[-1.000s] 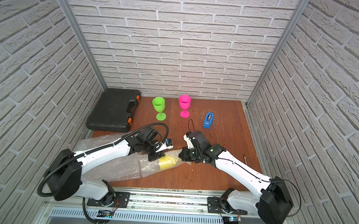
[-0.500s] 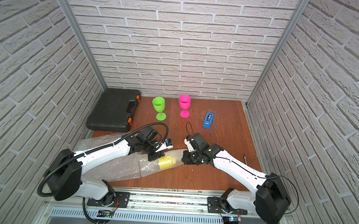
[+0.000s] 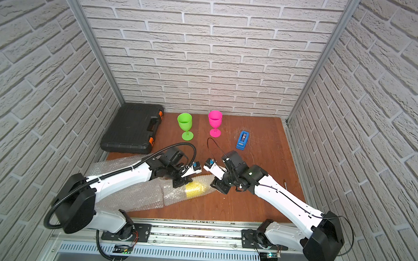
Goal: Wrap wine glasses in bubble wrap
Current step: Stick the tape on the bubble wrap.
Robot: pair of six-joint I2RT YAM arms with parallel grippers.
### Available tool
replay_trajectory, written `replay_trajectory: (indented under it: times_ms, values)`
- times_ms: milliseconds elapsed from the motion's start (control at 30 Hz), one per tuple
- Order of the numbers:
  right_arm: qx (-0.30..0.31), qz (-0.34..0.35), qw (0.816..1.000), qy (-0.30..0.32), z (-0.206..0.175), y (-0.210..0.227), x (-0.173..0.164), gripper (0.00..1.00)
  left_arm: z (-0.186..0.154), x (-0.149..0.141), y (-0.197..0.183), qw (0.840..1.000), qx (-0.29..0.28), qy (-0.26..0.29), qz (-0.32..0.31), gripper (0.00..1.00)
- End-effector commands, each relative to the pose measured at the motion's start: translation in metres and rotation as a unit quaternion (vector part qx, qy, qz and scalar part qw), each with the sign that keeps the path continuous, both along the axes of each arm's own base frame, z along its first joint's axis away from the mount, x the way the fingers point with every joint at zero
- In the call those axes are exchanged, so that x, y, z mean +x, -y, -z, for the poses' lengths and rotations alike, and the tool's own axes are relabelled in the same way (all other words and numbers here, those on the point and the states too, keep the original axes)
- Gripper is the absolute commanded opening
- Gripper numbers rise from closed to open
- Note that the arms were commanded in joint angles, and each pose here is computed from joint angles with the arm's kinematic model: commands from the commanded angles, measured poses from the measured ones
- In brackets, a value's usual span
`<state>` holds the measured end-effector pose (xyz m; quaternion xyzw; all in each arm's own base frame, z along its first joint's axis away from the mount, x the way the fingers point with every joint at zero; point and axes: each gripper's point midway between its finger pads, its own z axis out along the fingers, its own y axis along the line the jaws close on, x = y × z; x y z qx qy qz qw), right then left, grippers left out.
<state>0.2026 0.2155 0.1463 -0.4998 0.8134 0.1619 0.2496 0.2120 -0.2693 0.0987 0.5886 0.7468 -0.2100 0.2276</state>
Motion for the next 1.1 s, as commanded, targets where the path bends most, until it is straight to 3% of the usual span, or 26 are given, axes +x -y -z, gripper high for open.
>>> replay_trajectory:
  times_ms: [0, 167, 367, 500, 567, 800, 967, 1067]
  values:
    - [-0.033, -0.176, 0.974, 0.139, 0.003, -0.003, -0.001, 0.54, 0.002, -0.001, 0.006, 1.0, -0.017, -0.019, 0.005, 0.0]
    - [-0.042, -0.233, 0.955, 0.181, 0.01, -0.011, -0.006, 0.63, 0.001, 0.001, 0.005, 0.999, -0.034, -0.036, 0.0, 0.0]
    - [-0.101, -0.252, 0.936, 0.225, 0.029, -0.021, 0.007, 0.68, 0.002, 0.0, 0.006, 0.996, -0.044, -0.075, 0.005, 0.0]
    - [-0.123, -0.259, 0.922, 0.258, 0.032, -0.032, 0.019, 0.98, 0.003, -0.003, 0.009, 0.994, -0.048, -0.092, 0.013, 0.0]
    - [-0.135, -0.269, 0.917, 0.263, 0.039, -0.035, 0.023, 1.0, 0.003, -0.004, 0.01, 0.994, -0.049, -0.097, 0.017, 0.0]
    - [-0.181, -0.297, 0.904, 0.248, 0.066, -0.039, 0.035, 0.98, 0.004, -0.004, 0.009, 0.993, -0.049, -0.108, 0.018, 0.0]
    - [-0.187, -0.298, 0.905, 0.239, 0.068, -0.041, 0.037, 0.77, 0.003, -0.003, 0.008, 0.993, -0.048, -0.105, 0.016, 0.0]
    - [-0.186, -0.299, 0.907, 0.232, 0.067, -0.04, 0.034, 0.56, 0.002, 0.003, 0.007, 0.994, -0.048, -0.095, 0.003, 0.04]
